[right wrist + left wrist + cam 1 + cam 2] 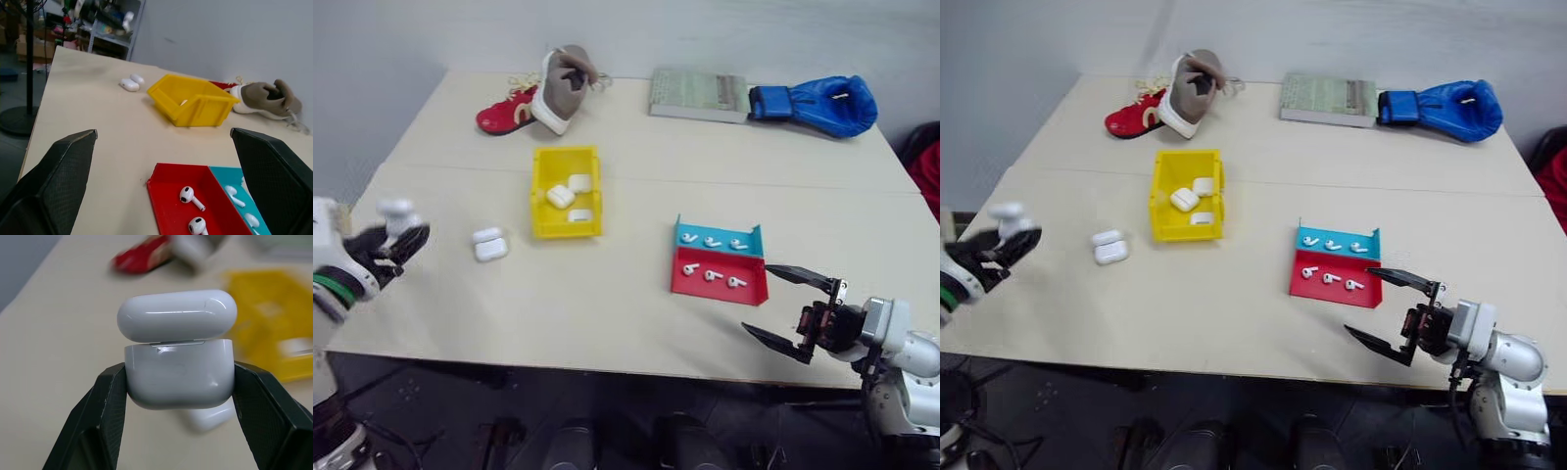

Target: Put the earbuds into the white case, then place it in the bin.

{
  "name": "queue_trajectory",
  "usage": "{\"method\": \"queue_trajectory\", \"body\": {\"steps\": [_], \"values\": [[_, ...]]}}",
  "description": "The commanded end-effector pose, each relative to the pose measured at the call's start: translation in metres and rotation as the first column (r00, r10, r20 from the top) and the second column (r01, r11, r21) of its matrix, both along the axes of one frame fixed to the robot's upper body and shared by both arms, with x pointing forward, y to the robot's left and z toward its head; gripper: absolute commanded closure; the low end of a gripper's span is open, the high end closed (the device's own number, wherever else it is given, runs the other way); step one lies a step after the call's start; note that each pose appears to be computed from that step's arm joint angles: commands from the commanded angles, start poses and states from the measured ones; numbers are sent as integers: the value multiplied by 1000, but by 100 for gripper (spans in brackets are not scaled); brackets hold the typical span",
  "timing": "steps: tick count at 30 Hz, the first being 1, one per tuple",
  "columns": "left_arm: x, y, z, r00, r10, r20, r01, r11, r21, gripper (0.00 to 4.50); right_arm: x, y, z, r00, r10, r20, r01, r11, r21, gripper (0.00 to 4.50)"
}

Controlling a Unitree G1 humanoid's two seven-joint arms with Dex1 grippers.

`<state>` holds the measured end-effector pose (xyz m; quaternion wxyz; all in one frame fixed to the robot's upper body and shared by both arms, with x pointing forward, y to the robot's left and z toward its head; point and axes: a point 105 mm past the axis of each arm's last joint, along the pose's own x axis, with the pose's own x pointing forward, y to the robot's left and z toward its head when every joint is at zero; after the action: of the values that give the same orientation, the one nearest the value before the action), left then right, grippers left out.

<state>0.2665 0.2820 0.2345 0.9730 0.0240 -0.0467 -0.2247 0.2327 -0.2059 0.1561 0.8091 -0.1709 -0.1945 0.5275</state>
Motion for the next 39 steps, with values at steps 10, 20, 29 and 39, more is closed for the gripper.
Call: {"method": "queue_trajectory", "body": {"steps": [10, 20, 29, 39], "values": [[-41, -176, -7, 455, -836, 305, 869, 492, 51, 173, -33, -52, 8, 973, -227, -51, 218, 965, -144, 0], [-40, -220, -37, 227, -876, 425, 969, 247, -8, 173, -63, -85, -32, 794, -540, -280, 452, 832, -322, 0], [-40, -211, -52, 235, -898, 371, 968, 251, -5, 173, -6, -34, 24, 808, -454, -374, 315, 871, -378, 0], [-46, -206, -60, 270, -906, 325, 960, 278, -23, 173, 38, 12, 22, 821, -432, -374, 127, 776, -618, 18]]}}
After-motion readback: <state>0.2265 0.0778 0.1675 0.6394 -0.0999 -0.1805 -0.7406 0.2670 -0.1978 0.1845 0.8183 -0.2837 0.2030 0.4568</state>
